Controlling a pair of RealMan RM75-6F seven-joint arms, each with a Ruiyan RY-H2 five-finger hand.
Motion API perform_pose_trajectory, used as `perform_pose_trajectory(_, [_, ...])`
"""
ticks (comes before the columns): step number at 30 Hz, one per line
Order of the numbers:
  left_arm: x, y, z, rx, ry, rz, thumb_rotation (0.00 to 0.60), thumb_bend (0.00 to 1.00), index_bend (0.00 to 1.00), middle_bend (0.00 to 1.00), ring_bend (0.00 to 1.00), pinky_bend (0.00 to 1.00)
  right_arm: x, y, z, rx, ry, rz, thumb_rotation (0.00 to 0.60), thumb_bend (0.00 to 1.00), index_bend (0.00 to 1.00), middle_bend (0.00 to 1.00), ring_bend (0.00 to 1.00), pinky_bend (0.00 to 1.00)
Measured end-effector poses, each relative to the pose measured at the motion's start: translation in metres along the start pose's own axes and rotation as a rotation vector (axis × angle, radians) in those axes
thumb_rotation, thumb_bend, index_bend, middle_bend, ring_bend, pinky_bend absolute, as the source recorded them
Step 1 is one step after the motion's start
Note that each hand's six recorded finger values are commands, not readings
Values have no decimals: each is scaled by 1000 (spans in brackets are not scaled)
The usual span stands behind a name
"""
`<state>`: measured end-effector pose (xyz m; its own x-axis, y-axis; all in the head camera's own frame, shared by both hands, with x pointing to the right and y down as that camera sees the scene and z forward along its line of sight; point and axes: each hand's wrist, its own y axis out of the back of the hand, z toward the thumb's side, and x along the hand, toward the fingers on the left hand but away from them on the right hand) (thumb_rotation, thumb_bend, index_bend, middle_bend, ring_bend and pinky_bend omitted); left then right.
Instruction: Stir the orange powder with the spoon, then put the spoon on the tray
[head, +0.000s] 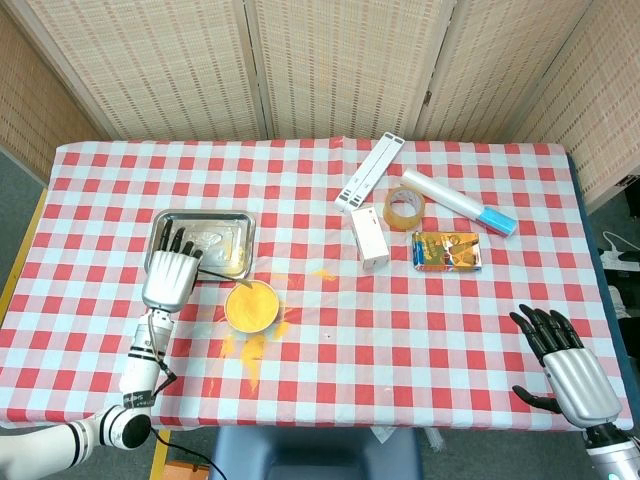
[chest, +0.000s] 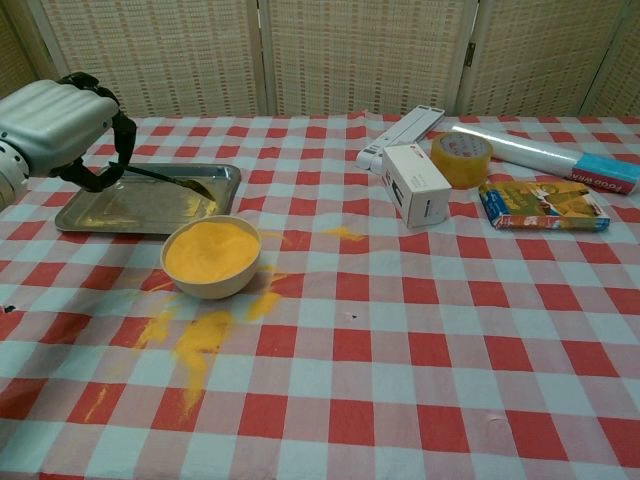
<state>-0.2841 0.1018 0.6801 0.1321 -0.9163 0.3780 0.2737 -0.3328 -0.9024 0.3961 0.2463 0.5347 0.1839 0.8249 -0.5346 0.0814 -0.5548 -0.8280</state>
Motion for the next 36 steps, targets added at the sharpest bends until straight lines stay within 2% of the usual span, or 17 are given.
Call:
perform_pose_trajectory(8, [46,-28,-35,-9,149,-65,600,824,828,404,126,0,-4,-2,-7,12,-34,4,600,50,0,0,0,0])
perform_pose_trajectory(13, [60,-48,-49,-1,200,-111,600,771,829,405,126,0,-3,-5,-3,32,-24,6,600,50,0,0,0,0])
perform_pose_trajectory(15, [64,-55,-53,-3,215,-123,600,707,808,405,126,0,-2,-6,1,34,-16,9,600,51,0,0,0,0])
perform_pose_trajectory(17, [65,-62,-56,-17,223,-131,600,622,687,388,117,0,-2,-7,1,30,-16,14,600,51,0,0,0,0])
perform_pose_trajectory(21, [65,-73,-52,-52,205,-158,600,527,221,247,29,0,-3,-9,3,30,-14,18,600,51,0,0,0,0])
perform_pose_trajectory(22, [65,-75,-50,-57,199,-167,600,513,131,215,12,0,-3,-10,4,30,-10,19,600,51,0,0,0,0])
perform_pose_trajectory(24, [64,-77,-47,-71,188,-178,600,497,30,176,1,0,-2,-10,5,31,-4,20,600,50,0,0,0,0])
perform_pose_trajectory(26, [62,-78,-42,-86,173,-188,600,487,0,143,0,0,-2,-10,6,28,-4,19,600,50,0,0,0,0])
perform_pose_trajectory(31, [55,-76,-35,-103,138,-202,600,479,0,49,0,0,-1,-8,7,22,2,14,600,50,0,0,0,0])
perform_pose_trajectory(36, [46,-63,-31,-156,102,-181,600,478,0,18,0,0,2,-5,7,14,10,9,600,51,0,0,0,0])
